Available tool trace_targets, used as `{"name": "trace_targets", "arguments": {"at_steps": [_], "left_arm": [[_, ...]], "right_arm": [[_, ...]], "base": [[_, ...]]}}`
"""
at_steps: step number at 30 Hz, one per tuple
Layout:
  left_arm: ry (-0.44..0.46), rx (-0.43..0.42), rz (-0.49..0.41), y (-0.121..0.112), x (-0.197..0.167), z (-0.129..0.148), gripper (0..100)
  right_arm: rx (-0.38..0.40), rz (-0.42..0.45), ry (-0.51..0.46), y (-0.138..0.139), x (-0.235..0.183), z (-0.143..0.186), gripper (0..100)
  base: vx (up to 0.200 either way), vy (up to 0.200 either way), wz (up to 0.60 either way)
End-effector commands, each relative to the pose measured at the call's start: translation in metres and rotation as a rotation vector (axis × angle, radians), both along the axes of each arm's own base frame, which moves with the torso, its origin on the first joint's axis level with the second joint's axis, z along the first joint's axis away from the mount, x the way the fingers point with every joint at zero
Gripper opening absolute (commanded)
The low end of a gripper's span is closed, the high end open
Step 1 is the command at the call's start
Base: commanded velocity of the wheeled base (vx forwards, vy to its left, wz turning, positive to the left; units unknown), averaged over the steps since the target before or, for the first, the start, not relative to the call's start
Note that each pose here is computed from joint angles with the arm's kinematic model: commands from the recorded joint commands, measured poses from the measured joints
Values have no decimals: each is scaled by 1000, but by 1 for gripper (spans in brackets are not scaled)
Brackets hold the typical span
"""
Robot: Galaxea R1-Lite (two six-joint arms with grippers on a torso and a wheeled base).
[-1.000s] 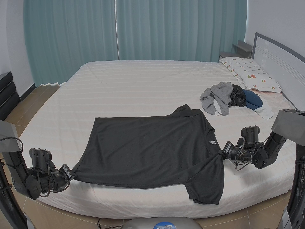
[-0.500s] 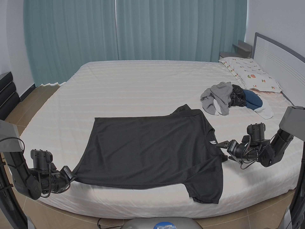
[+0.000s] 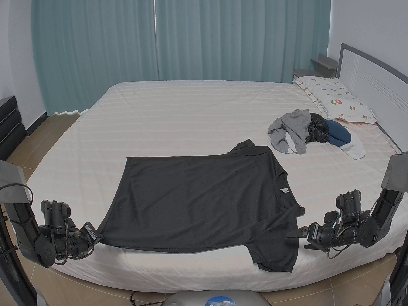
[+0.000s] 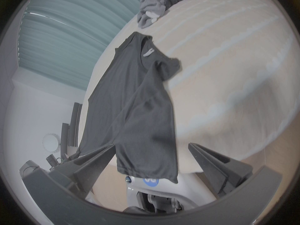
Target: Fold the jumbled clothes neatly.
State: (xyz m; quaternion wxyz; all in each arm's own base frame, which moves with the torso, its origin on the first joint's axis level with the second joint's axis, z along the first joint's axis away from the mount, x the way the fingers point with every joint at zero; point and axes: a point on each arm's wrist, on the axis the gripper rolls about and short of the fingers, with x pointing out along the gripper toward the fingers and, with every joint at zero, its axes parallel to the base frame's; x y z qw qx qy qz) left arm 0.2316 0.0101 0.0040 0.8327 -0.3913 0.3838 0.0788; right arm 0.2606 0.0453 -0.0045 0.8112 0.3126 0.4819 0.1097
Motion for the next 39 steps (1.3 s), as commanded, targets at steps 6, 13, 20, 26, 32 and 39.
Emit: {"name": "trace_targets", "arguments": {"at_steps": [6,13,20,26,32,39], "left_arm": [[1,0,0,0,0,0,0],[-2,0,2,0,0,0,0],[-2,0,2,0,0,0,0],[-1,0,2,0,0,0,0],[4,1,4,1,-1,0,0],[0,13,0,1,-4,1,0]], "right_arm": [[-3,22,-17,8,6,-15,100],[-15,11,-41,9,11,-27,100],[-4,3,-48,11,15,-27,0],[-3,-23,-43,9,14,-26,0],[-22,-68,-43,-3,2,-17,0],[-20,-65,-42,-7,-17,-4,0]], "base": [[0,0,0],[0,0,0],[0,0,0],[0,0,0],[0,0,0],[0,0,0]]}}
